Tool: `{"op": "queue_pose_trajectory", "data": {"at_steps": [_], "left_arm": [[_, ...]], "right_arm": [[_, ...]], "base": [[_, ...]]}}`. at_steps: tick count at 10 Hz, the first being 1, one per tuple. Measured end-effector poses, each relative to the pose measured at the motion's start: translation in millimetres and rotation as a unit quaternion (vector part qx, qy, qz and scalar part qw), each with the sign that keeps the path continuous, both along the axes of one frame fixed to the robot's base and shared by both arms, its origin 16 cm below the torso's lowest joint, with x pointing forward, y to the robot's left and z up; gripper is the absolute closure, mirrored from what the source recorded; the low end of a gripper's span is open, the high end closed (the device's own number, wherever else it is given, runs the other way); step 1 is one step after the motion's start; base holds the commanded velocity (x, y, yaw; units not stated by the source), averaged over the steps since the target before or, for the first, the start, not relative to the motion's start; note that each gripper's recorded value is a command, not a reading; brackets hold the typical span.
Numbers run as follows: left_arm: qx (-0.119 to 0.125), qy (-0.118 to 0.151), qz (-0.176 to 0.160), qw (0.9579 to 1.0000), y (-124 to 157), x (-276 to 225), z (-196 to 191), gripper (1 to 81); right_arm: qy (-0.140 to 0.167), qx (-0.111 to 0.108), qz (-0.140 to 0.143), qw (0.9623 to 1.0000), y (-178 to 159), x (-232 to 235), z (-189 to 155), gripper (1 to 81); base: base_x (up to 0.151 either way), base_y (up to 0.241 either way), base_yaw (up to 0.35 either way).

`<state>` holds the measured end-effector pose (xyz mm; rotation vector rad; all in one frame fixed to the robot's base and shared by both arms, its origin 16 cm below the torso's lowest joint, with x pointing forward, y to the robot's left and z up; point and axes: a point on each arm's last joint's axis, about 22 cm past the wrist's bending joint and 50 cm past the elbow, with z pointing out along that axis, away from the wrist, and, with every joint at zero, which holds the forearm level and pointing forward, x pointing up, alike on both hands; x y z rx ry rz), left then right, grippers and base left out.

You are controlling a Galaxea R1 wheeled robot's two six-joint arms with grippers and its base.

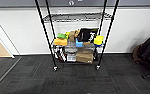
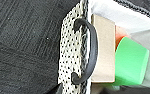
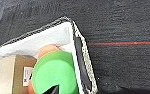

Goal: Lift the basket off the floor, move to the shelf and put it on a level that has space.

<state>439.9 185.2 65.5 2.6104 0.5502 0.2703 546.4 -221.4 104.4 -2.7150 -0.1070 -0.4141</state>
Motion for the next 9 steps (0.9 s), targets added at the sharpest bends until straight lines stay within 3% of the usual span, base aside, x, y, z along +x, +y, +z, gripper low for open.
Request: {"op": "queue_pose_trajectory", "data": {"at_steps": [4, 6, 9], "left_arm": [[0.000, -0.019, -0.001, 0.9998, 1, 16, -25, 1.0], [-0.003, -0.007, -0.003, 1.0000, -3, 5, -37, 1.0], [-0.010, 0.022, -0.009, 0.9997, -14, -19, -53, 1.0]], "right_arm": [[-0.019, 0.003, 0.005, 0.9998, 21, 19, -22, 1.0], [-0.012, -0.005, 0.001, 0.9999, 17, 21, -37, 1.0], [0.008, 0.007, 0.007, 0.9999, 44, 13, -56, 1.0]], "base": [[0.000, 0.000, 0.000], [0.000, 0.000, 0.000], [0.000, 0.000, 0.000]]}}
